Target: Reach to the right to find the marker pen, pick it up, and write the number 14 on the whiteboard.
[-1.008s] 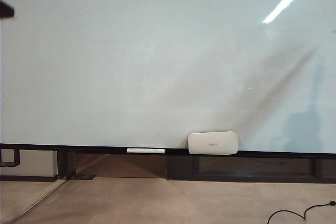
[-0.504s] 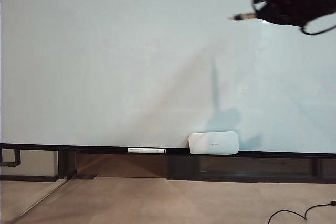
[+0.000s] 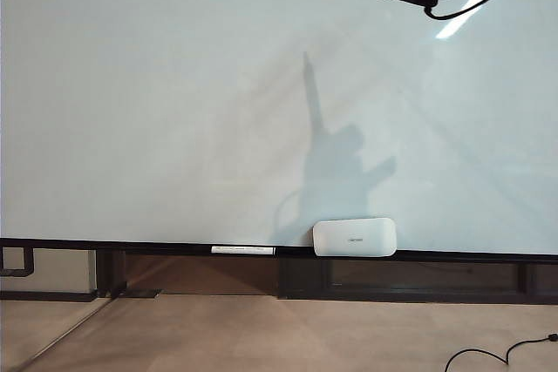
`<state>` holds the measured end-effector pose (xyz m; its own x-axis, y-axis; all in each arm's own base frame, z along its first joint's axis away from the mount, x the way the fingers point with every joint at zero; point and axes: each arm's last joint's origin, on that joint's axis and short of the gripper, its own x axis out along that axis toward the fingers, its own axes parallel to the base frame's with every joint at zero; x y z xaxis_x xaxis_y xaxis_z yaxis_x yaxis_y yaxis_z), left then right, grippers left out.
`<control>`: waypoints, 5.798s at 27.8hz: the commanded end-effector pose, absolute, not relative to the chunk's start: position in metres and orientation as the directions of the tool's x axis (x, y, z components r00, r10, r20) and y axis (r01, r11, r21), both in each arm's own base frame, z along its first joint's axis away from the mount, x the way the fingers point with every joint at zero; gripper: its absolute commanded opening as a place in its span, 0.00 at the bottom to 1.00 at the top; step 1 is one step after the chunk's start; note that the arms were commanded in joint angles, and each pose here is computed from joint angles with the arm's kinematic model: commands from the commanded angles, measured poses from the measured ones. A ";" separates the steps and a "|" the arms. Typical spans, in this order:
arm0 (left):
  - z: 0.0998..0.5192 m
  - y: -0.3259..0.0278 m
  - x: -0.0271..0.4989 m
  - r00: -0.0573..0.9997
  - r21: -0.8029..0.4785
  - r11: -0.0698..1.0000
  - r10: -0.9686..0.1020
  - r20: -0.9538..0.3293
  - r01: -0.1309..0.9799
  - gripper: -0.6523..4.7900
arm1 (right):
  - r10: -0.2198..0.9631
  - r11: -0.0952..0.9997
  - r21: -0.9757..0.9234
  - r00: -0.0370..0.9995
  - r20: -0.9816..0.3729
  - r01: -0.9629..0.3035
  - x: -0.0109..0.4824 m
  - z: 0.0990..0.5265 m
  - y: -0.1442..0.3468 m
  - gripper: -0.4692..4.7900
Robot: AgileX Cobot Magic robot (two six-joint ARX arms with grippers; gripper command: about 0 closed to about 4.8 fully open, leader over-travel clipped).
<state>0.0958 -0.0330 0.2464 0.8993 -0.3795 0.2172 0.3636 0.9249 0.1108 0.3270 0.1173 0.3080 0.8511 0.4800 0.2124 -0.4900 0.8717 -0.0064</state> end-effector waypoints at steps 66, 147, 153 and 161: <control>0.275 -0.035 0.085 0.797 0.153 0.840 -0.543 0.266 0.521 0.11 | 0.355 0.935 -0.087 0.894 0.275 -0.344 0.367 0.372 0.167 0.09; 0.283 -0.034 0.082 0.810 0.188 0.850 -0.526 0.261 0.492 0.11 | 0.293 0.944 -0.097 0.937 -0.190 -0.315 0.393 0.286 0.170 0.09; 0.283 -0.034 0.082 0.810 0.188 0.850 -0.526 0.260 0.492 0.11 | 0.300 0.943 -0.096 0.940 -0.161 -0.318 0.391 0.292 0.169 0.09; 0.281 -0.034 0.083 0.816 0.182 0.849 -0.528 0.236 0.497 0.11 | 0.324 0.939 -0.092 0.942 -0.082 -0.331 0.352 0.323 0.162 0.09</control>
